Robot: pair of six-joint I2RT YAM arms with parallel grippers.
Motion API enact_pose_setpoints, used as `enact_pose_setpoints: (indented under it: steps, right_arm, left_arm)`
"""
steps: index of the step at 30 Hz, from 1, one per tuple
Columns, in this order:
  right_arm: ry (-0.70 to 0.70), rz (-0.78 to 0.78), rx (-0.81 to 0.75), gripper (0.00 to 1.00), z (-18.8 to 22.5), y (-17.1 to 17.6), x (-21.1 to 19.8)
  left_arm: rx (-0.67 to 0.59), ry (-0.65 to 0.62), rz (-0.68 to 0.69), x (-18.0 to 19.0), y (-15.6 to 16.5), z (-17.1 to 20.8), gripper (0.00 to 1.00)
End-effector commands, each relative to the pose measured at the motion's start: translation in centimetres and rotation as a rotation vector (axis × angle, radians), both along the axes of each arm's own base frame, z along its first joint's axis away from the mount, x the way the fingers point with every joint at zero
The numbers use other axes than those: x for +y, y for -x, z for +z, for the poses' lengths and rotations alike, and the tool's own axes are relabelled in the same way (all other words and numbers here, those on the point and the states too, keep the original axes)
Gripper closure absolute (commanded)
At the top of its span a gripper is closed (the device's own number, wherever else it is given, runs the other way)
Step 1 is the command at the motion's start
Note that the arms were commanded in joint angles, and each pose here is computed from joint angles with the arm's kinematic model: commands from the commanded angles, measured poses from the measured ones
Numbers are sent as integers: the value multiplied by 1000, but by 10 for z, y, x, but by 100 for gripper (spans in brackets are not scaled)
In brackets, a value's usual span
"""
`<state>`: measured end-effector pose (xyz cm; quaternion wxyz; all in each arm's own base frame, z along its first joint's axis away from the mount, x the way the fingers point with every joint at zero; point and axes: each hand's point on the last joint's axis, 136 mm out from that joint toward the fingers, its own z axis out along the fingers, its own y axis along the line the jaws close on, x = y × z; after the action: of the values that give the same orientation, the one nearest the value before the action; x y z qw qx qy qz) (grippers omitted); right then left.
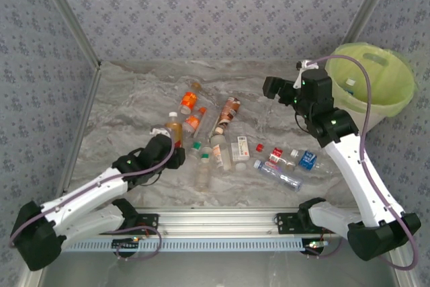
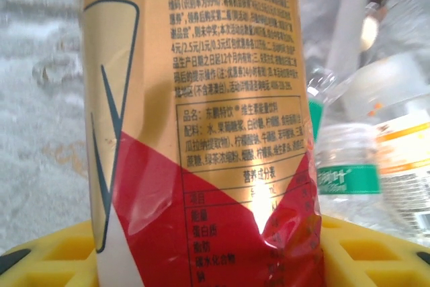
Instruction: Put the plastic bottles in the bin
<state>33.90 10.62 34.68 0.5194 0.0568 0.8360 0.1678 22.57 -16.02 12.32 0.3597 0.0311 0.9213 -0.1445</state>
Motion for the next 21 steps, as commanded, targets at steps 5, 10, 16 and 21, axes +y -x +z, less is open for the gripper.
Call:
enact_pose_setpoints:
  steps: [5, 10, 16, 21]
  right_arm:
    - [-183, 54, -12, 0, 0, -10, 34]
    - [-290, 326, 93, 0, -16, -6, 92]
    - [-358, 543, 131, 0, -18, 9, 149]
    - [-382, 643, 67, 0, -2, 23, 177]
  left_arm:
    - [-243, 155, -240, -33, -8, 71, 57]
    - [-388, 339, -455, -66, 6, 108, 59]
    - [-484, 373, -545, -85, 1, 129, 59]
    - [-476, 332, -632, -98, 0, 130, 61]
